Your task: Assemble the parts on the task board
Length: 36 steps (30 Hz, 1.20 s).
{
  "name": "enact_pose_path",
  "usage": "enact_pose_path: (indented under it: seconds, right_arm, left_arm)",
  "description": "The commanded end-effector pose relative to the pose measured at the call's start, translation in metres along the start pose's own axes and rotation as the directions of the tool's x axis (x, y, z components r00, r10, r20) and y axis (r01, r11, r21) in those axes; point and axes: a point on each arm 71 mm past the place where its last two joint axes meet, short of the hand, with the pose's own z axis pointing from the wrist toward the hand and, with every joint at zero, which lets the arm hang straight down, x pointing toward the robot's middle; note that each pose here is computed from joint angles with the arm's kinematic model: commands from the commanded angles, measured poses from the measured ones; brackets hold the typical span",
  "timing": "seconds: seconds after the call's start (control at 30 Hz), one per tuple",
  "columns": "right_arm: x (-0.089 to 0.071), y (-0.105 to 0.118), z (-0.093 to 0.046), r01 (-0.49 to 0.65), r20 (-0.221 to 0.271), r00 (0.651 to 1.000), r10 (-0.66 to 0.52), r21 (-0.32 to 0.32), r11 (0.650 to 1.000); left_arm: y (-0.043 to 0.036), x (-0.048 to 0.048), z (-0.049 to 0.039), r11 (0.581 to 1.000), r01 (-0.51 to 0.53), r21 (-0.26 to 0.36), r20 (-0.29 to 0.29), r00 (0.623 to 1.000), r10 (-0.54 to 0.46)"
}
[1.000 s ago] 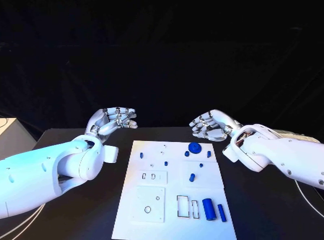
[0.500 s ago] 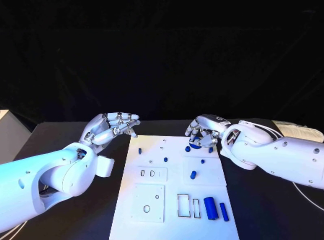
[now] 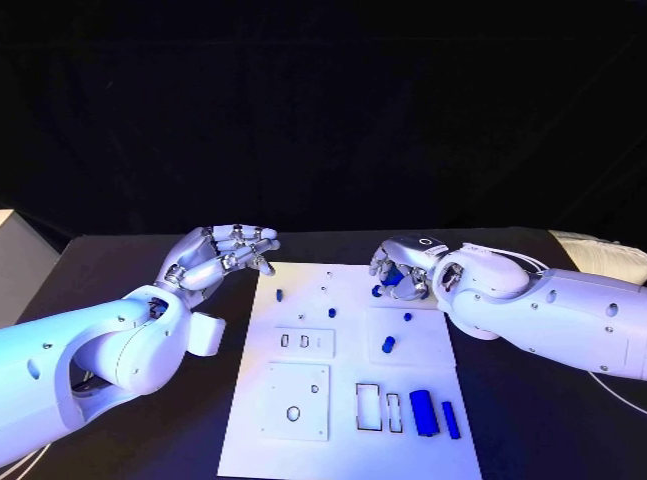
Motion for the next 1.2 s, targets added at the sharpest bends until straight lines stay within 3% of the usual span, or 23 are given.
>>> enact_pose_path:
  seconds: [0.03, 1.2]
  right_arm:
    - [0.003, -0.001, 0.000, 0.061, -0.026, 0.998, -0.060, 0.025, 0.998]
    - [0.013, 0.001, 0.003, 0.067, -0.034, 0.997, -0.065, 0.052, 0.996]
  left_arm:
    - [-0.0005, 0.0026, 0.0000, 0.999, 0.033, -0.002, -0.021, 0.999, -0.033]
    - [0.0016, -0.0026, -0.0007, 0.998, 0.050, -0.032, -0.001, 0.999, -0.050]
